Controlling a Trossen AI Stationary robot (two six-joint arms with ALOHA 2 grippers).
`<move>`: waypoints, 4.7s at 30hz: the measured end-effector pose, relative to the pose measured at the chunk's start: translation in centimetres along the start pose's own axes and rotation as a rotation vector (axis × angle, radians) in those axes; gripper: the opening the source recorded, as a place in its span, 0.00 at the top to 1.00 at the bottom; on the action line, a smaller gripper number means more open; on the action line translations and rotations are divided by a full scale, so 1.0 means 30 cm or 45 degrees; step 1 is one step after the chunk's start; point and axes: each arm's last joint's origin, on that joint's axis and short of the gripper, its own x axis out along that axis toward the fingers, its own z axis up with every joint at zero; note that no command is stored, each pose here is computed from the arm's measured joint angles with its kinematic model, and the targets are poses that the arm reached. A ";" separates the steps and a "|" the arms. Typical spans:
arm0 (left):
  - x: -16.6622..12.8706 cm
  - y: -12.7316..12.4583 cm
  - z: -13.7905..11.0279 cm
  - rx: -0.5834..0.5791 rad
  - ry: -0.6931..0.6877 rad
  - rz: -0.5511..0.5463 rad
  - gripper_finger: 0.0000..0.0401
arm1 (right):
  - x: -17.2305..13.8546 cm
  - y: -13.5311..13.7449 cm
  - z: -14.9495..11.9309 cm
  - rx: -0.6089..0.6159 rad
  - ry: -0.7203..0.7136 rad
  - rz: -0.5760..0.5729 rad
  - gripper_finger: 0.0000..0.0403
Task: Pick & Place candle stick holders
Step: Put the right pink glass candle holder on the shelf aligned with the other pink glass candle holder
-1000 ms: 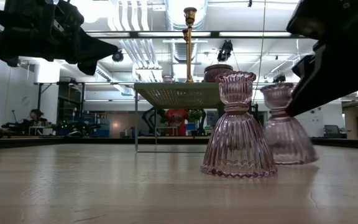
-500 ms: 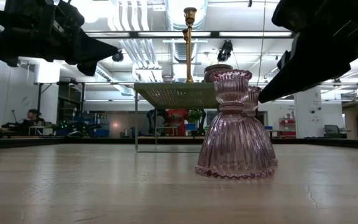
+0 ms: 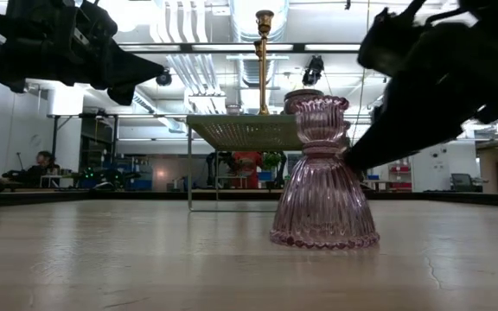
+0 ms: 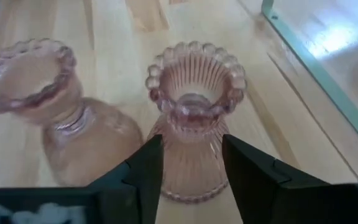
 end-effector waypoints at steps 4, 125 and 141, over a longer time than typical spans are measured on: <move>0.000 0.000 0.000 -0.002 0.000 0.000 0.97 | 0.042 -0.002 0.001 0.000 -0.051 0.012 0.61; 0.396 -0.242 0.190 0.695 0.872 -0.386 0.95 | -0.319 -0.322 -0.087 0.107 -0.481 0.229 0.98; 0.250 -0.156 0.438 1.004 0.814 0.209 0.95 | -0.319 -0.323 -0.089 0.106 -0.479 0.228 0.98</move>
